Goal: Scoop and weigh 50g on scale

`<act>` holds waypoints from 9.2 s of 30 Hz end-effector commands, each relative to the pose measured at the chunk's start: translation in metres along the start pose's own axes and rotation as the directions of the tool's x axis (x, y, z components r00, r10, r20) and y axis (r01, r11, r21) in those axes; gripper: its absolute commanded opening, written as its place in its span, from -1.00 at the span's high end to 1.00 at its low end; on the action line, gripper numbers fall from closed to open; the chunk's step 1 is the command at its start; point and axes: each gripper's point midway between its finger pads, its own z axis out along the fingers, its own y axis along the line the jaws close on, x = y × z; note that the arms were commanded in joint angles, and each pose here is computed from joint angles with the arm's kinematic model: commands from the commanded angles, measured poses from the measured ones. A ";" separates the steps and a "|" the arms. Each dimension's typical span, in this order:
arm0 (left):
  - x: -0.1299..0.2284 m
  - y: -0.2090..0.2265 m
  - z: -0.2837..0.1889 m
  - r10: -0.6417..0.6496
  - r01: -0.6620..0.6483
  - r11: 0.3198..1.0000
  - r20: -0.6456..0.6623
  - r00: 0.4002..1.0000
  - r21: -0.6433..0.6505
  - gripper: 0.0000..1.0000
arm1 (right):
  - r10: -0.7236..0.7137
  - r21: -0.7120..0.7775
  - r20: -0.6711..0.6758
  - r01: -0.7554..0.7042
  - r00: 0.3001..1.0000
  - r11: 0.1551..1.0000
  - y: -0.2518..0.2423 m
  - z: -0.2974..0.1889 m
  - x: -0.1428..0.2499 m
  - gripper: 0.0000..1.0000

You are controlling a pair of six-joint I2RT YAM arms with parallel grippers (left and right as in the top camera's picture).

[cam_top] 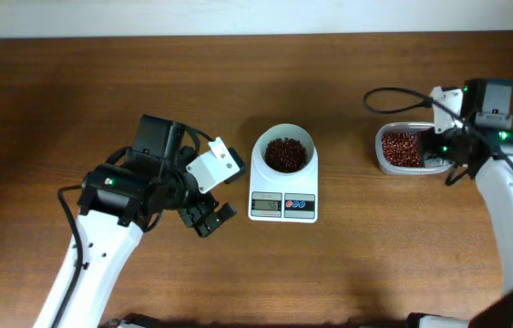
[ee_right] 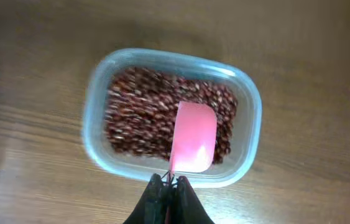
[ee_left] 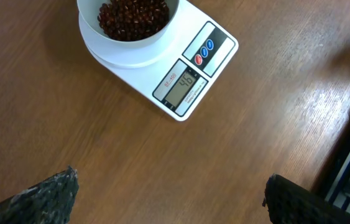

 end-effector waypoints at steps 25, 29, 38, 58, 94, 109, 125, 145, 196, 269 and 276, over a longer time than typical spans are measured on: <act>-0.006 0.000 -0.007 0.025 -0.025 1.000 0.028 0.999 -0.006 -0.98 | 0.303 -0.431 -0.114 -0.322 0.946 0.843 0.031 0.061 0.002 0.92; -0.006 0.000 -0.007 0.025 -0.025 1.000 0.028 0.999 -0.006 -0.98 | 0.385 -0.483 -0.116 -0.391 0.915 0.783 0.013 0.052 0.005 0.92; -0.006 0.000 -0.007 0.025 -0.025 1.000 0.028 0.999 -0.006 -0.99 | 0.538 -0.616 -0.131 -0.493 0.833 0.614 -0.014 0.027 0.009 0.92; -0.006 0.000 -0.007 0.025 -0.025 1.000 0.028 0.999 -0.006 -0.98 | 0.614 -0.807 -0.118 -0.435 0.780 0.398 -0.012 -0.012 -0.010 0.92; -0.006 0.000 -0.007 0.025 -0.025 1.000 0.028 0.999 -0.006 -0.98 | -0.061 -0.809 0.260 0.251 0.964 0.531 0.223 -0.001 -0.053 0.92; -0.006 0.000 -0.007 0.025 -0.025 1.000 0.028 0.999 -0.006 -0.98 | -0.083 -0.781 0.282 0.279 0.956 0.559 0.221 0.004 -0.055 0.92; -0.006 0.000 -0.007 0.025 -0.025 1.000 0.028 0.999 -0.006 -0.98 | -0.088 -0.743 0.305 0.295 0.948 0.600 0.216 0.010 -0.062 0.92; -0.006 0.000 -0.007 0.025 -0.025 1.000 0.028 0.999 -0.006 -0.98 | -0.020 -0.821 0.239 0.213 0.971 0.530 0.224 -0.003 -0.060 0.92; -0.006 0.000 -0.007 0.025 -0.025 1.000 0.028 0.999 -0.006 -0.98 | -0.108 0.134 0.055 0.100 0.993 0.986 -0.021 -0.029 -0.013 0.92; -0.006 0.000 -0.007 0.025 -0.025 1.000 0.028 0.999 -0.006 -0.98 | -0.520 -0.545 0.203 0.537 0.830 0.644 0.285 0.016 -0.013 0.92; -0.006 0.000 -0.007 0.025 -0.025 1.000 0.028 0.999 -0.006 -0.98 | -0.424 -0.632 0.170 0.429 0.889 0.645 0.290 0.008 -0.014 0.92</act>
